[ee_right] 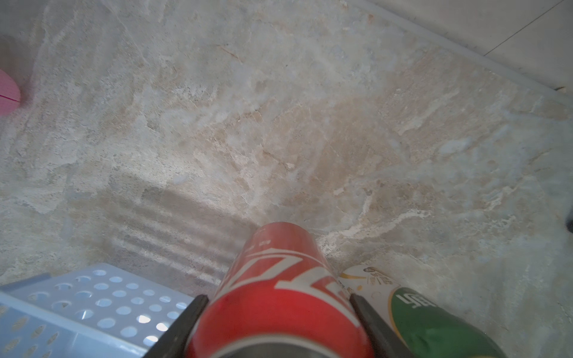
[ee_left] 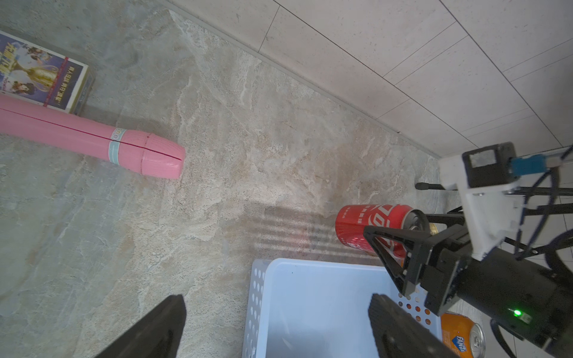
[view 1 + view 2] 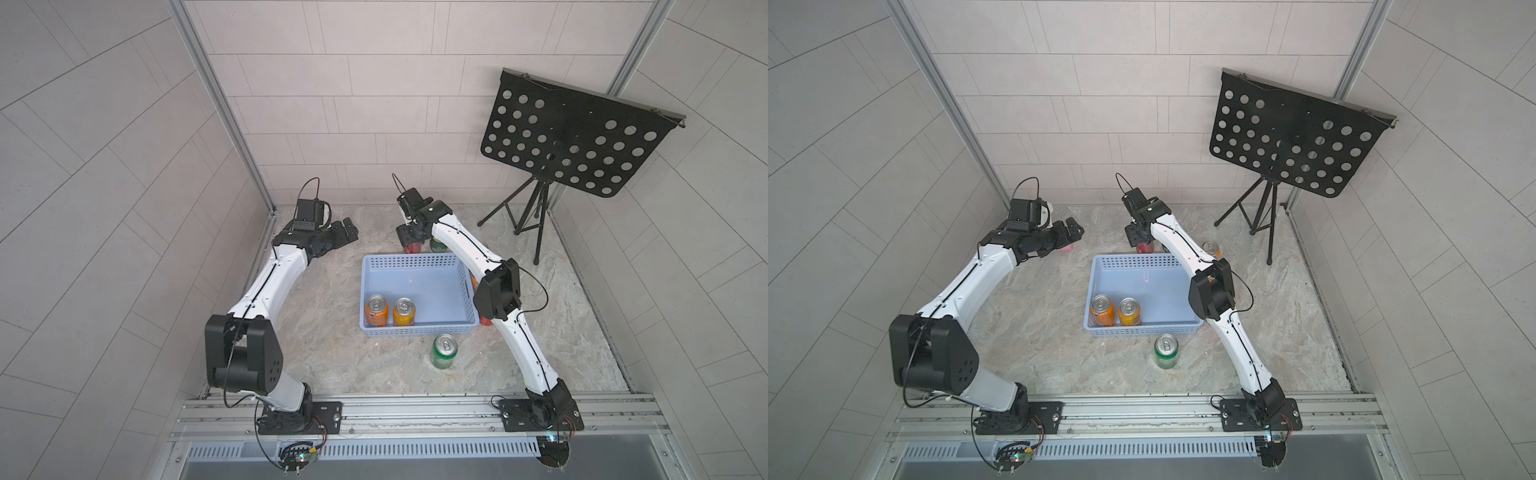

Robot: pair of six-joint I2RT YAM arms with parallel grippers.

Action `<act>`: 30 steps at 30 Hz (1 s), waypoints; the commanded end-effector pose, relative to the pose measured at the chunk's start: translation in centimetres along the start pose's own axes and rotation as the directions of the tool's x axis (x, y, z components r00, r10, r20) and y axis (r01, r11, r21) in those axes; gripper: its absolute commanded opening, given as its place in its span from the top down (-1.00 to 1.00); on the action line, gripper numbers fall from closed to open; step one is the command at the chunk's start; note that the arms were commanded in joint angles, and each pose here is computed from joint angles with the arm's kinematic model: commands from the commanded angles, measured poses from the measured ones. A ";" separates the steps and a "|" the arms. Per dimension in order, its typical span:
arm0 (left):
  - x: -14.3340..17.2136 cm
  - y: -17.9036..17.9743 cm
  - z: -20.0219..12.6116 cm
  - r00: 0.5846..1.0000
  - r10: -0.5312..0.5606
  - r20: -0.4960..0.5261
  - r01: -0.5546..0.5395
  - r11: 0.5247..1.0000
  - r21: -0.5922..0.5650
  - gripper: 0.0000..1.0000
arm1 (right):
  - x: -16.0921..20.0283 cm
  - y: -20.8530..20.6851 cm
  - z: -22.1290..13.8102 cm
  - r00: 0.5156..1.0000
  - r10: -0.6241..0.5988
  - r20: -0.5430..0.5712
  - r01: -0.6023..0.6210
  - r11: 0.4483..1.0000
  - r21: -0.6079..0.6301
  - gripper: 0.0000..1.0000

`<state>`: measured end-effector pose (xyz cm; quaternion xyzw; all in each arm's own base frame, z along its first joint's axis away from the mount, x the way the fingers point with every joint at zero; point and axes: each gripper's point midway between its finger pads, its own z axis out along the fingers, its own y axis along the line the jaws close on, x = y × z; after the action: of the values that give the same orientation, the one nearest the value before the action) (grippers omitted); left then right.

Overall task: Take out the drinks from the basket
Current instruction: Place the drink at the center of the board.

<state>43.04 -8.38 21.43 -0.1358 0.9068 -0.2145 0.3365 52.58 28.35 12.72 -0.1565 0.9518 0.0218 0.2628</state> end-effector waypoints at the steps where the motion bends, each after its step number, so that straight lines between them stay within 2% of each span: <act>1: -0.3 -0.3 -0.4 1.000 0.019 0.008 -0.019 1.000 0.000 -1.00 | -0.6 -0.3 0.7 1.000 0.006 0.026 -0.006 1.000 0.009 0.77; 6: -0.2 -0.2 -0.3 1.000 0.018 0.005 -0.018 1.000 -0.002 -1.00 | 0.0 -0.1 1.6 1.000 0.007 0.011 -0.007 1.000 0.007 0.74; 10: -0.2 -0.2 -0.2 1.000 0.018 0.003 -0.018 1.000 -0.002 -1.00 | 0.4 -0.1 1.8 1.000 0.007 0.001 -0.007 1.000 0.002 0.62; 17: -0.2 -0.2 -0.2 1.000 0.016 0.000 -0.016 1.000 0.000 -1.00 | 1.0 -0.1 1.6 1.000 0.005 -0.019 -0.005 1.000 0.000 -0.02; 30: 0.1 -0.2 -0.4 1.000 0.021 -0.005 -0.021 1.000 -0.002 -1.00 | -0.3 -0.2 -0.9 1.000 0.014 0.025 -0.013 1.000 -0.015 -0.58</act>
<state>42.91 -8.38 21.29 -0.1361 0.9083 -0.2138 0.3329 52.74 28.56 10.29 -0.1570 0.9542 0.0263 0.2534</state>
